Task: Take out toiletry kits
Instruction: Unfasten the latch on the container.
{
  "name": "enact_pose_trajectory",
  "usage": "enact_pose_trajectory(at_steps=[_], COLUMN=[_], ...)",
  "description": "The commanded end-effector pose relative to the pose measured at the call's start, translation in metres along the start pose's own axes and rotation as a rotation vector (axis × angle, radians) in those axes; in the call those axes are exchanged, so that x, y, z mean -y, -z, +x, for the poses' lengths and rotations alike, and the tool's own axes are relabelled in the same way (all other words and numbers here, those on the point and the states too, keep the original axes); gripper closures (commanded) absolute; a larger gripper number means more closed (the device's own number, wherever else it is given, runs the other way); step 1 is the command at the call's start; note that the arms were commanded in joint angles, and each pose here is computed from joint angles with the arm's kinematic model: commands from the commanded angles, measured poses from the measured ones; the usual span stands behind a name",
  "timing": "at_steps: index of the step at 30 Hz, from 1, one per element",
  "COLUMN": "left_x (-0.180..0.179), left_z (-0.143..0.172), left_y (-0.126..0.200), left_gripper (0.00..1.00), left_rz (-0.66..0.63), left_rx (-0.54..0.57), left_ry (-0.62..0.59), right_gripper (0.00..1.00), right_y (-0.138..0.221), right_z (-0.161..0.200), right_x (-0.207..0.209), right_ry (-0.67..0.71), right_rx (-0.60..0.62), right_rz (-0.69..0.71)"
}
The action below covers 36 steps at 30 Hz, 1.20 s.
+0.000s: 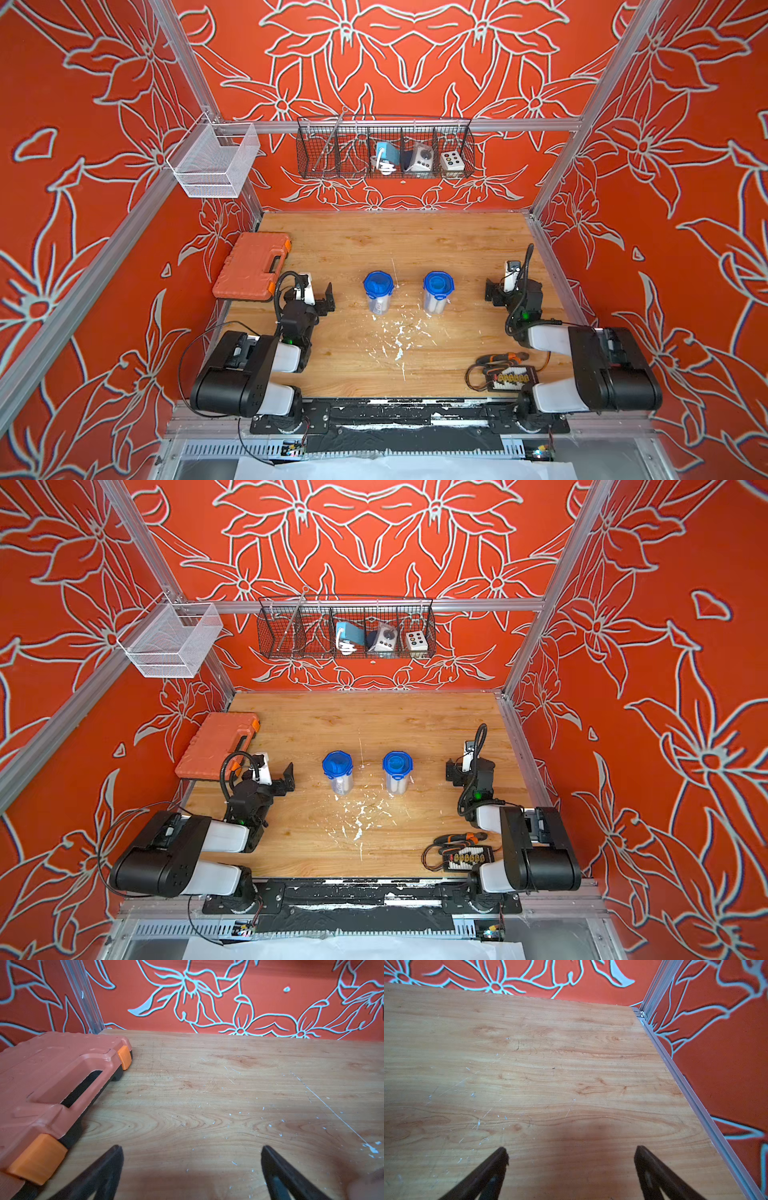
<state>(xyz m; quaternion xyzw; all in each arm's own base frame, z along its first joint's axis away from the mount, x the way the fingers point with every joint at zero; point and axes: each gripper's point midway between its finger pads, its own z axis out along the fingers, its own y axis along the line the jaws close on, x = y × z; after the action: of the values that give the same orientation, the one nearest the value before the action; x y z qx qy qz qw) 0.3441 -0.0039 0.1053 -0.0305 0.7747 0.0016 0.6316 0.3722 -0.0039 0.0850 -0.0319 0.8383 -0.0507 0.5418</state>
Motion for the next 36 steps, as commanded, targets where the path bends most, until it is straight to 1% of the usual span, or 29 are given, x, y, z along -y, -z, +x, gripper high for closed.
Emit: enact_pose_trajectory(at_steps=[1,9,22,23,24,25,26,27,28,29,30,31,32,33,34,35,36], left_x=[0.002,0.002,0.002,-0.007,-0.019,-0.032,-0.045,-0.053,-0.056,-0.052,-0.042,-0.023,0.006,0.035,0.069,0.106,0.137], left_z=[-0.012,-0.01,-0.01,-0.02,-0.028,-0.042,-0.068,-0.089,-0.109,-0.123,-0.133,-0.142,-0.152,-0.162,-0.173,-0.183,-0.19], left_y=[0.003,-0.001,-0.001,-0.002,-0.009,-0.018,-0.019,-0.016,-0.014,-0.015,-0.017,-0.019,-0.017,-0.011,0.001,0.015,0.029], left_gripper=[0.01,0.01,0.01,0.01,0.01,0.02,0.03,0.01,0.02,0.09,0.15,0.22,0.24,0.25,0.23,0.22,0.2], left_rz=[-0.014,0.012,0.016,-0.041,-0.123,-0.204,-0.29,-0.346,-0.373,-0.356,-0.312,-0.218,-0.091,0.015,0.111,0.22,0.316], left_rx=[0.054,0.032,0.033,0.056,0.019,-0.033,-0.009,0.029,0.049,0.019,-0.028,-0.073,-0.105,-0.114,-0.119,-0.126,-0.141], left_ry=[-0.022,-0.01,-0.008,0.012,0.045,0.066,0.08,0.137,0.211,0.292,0.354,0.408,0.452,0.458,0.44,0.4,0.368], right_gripper=[0.03,0.03,0.03,0.02,0.02,0.02,0.02,0.03,0.03,0.03,0.03,0.02,0.02,0.02,0.03,0.07,0.09], right_y=[0.002,0.001,0.002,0.003,0.005,0.012,0.024,0.04,0.063,0.08,0.089,0.096,0.107,0.11,0.113,0.117,0.121], right_z=[-0.008,-0.008,-0.008,-0.01,-0.023,-0.037,-0.056,-0.073,-0.096,-0.113,-0.122,-0.118,-0.107,-0.101,-0.101,-0.1,-0.097], right_x=[0.001,0.001,0.001,0.001,0.006,0.017,0.032,0.048,0.057,0.052,0.046,0.051,0.063,0.056,0.037,0.021,0.009], right_ry=[0.007,0.008,0.008,0.008,-0.006,-0.02,-0.079,-0.191,-0.297,-0.322,-0.329,-0.4,-0.53,-0.598,-0.633,-0.655,-0.676], right_rx=[0.031,0.031,0.032,0.04,0.07,0.029,-0.025,-0.065,-0.094,-0.112,-0.103,-0.085,-0.101,-0.133,-0.161,-0.187,-0.214], right_rz=[-0.002,-0.003,-0.002,0.001,0.03,0.087,0.155,0.235,0.273,0.224,0.182,0.208,0.276,0.21,0.088,-0.001,-0.054])
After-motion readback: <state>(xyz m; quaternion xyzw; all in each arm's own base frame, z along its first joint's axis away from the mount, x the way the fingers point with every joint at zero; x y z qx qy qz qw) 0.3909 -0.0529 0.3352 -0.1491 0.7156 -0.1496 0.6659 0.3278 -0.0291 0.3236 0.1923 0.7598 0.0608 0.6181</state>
